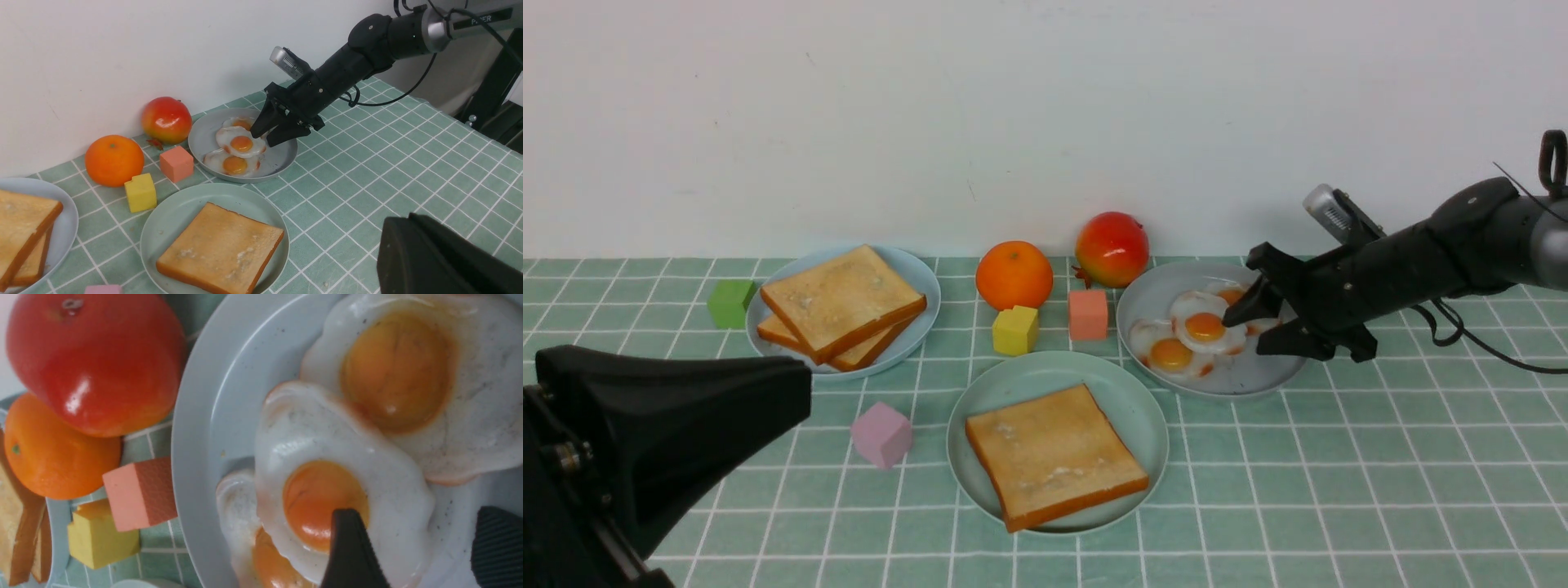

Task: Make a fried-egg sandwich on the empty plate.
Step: Use the right arm to grab a fried egg, then use the right arm to place the fried egg on the slice of bread in the middle, then use the left arm to grab a slice of bread, then use the left arm to place a slice of bread on the fried egg in the middle

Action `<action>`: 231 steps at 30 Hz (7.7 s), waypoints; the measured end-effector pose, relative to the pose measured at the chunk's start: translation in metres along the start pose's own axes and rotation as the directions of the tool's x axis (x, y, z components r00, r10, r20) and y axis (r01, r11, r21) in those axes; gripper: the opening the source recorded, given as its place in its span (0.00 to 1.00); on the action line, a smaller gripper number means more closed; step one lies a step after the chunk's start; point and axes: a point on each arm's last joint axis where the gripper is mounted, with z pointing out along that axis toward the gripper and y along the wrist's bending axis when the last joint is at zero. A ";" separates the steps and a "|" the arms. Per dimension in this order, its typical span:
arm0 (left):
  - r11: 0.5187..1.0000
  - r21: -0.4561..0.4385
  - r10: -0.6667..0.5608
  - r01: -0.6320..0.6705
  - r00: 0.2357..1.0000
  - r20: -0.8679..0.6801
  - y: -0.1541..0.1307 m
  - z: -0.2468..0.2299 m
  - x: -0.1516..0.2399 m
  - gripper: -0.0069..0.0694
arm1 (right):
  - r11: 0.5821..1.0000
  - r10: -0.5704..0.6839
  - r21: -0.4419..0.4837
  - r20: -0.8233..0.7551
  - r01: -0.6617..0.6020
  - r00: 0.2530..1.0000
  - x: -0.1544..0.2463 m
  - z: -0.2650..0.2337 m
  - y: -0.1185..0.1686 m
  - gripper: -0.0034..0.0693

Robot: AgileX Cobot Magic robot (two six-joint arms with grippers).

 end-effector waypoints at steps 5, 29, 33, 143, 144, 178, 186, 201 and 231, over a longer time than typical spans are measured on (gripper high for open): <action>1.000 0.000 0.000 0.000 1.000 0.000 0.000 0.000 0.000 0.07 | 1.000 -0.024 -0.003 -0.001 0.024 1.000 0.000 -0.001 0.001 0.60; 1.000 0.004 -0.001 0.001 1.000 0.022 0.000 0.000 -0.002 0.07 | 0.999 -0.032 0.000 -0.024 0.032 0.999 0.006 0.007 0.010 0.57; 1.000 0.004 -0.001 0.001 1.000 0.022 0.000 0.000 -0.002 0.07 | 0.999 -0.032 0.004 -0.014 0.032 0.999 0.005 0.007 0.009 0.54; 0.961 -0.275 -0.170 -0.043 0.693 -0.700 0.168 0.201 0.012 0.07 | 0.491 -0.809 -0.007 0.367 0.871 0.459 0.270 -0.379 0.131 0.05; 0.958 -0.282 -0.171 -0.046 0.699 -0.695 0.177 0.206 0.010 0.07 | 0.477 -0.812 -0.004 0.382 0.879 0.442 0.274 -0.384 0.130 0.05; 0.871 -0.173 0.131 -0.460 0.557 -0.820 0.272 0.309 0.102 0.44 | 0.498 -0.801 -0.015 0.375 0.867 0.466 0.281 -0.390 0.125 0.06; 0.873 -0.170 0.130 -0.457 0.555 -0.822 0.268 0.305 0.093 0.21 | 0.515 -0.792 -0.025 0.369 0.857 0.487 0.281 -0.389 0.124 0.06; 0.891 0.064 0.349 -0.450 0.587 -0.730 0.081 0.269 0.027 0.18 | 0.500 -0.837 0.019 0.268 0.866 0.477 0.283 -0.386 0.115 0.06; 0.831 0.295 0.521 -0.472 0.475 -0.709 0.031 0.292 0.100 0.17 | 0.494 -0.850 0.035 0.232 0.869 0.473 0.283 -0.385 0.111 0.07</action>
